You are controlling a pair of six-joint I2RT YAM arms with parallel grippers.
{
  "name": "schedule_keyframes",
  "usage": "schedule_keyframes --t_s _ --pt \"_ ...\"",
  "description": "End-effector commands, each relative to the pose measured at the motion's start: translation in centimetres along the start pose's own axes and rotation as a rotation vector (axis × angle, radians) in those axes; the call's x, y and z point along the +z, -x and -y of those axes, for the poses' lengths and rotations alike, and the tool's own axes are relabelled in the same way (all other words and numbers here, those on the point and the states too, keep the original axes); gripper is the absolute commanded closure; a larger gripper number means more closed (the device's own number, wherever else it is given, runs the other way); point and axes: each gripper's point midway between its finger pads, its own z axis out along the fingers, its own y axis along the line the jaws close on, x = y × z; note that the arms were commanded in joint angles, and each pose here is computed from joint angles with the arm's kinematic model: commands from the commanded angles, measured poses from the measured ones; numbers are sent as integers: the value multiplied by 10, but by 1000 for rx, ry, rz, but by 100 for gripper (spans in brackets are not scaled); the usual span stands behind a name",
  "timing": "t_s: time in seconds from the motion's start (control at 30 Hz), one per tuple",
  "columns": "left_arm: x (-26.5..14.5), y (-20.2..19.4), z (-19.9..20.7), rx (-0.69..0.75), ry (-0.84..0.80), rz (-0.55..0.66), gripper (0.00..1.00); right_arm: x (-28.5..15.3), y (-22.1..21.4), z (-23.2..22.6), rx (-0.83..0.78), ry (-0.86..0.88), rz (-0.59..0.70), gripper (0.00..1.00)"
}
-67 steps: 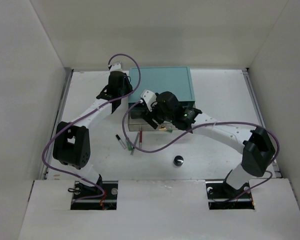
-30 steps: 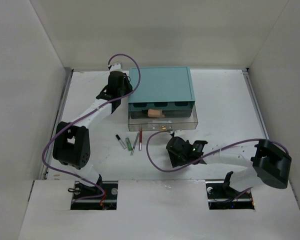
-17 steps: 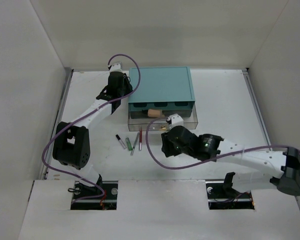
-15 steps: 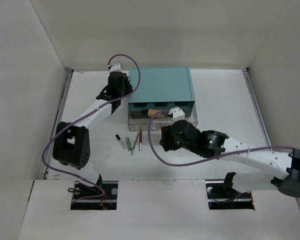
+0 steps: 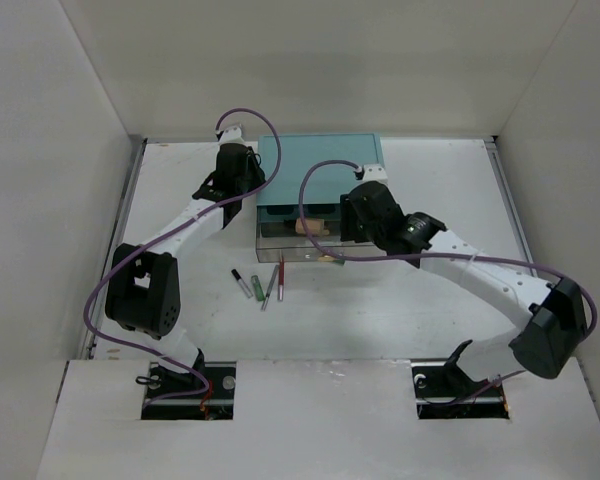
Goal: Organize the makeup
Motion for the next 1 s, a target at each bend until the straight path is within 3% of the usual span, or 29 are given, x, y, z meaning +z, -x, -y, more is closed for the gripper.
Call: schedule_keyframes --t_s 0.0,0.17,0.23,0.27,0.37,0.53,0.7,0.97 --pt "-10 -71 -34 80 108 -231 89 1 18 1 10 -11 47 45" --pt "-11 -71 -32 82 103 -230 89 -8 24 2 19 -5 67 21" --pt "-12 -70 -30 82 100 -226 89 -18 29 3 28 3 84 19" --pt "-12 -70 -30 82 100 -226 89 -24 30 3 31 15 92 24" --pt "-13 -69 -29 83 97 -224 89 -44 16 -15 -12 105 90 59" --pt "-13 -70 -30 83 98 -227 90 -69 -60 -60 -158 297 -37 83" --pt "-13 -71 -30 84 100 -229 90 -52 -108 -65 -162 245 -157 89" --pt "-12 -74 -28 99 94 -236 90 14 -50 -58 -170 -3 -34 90"
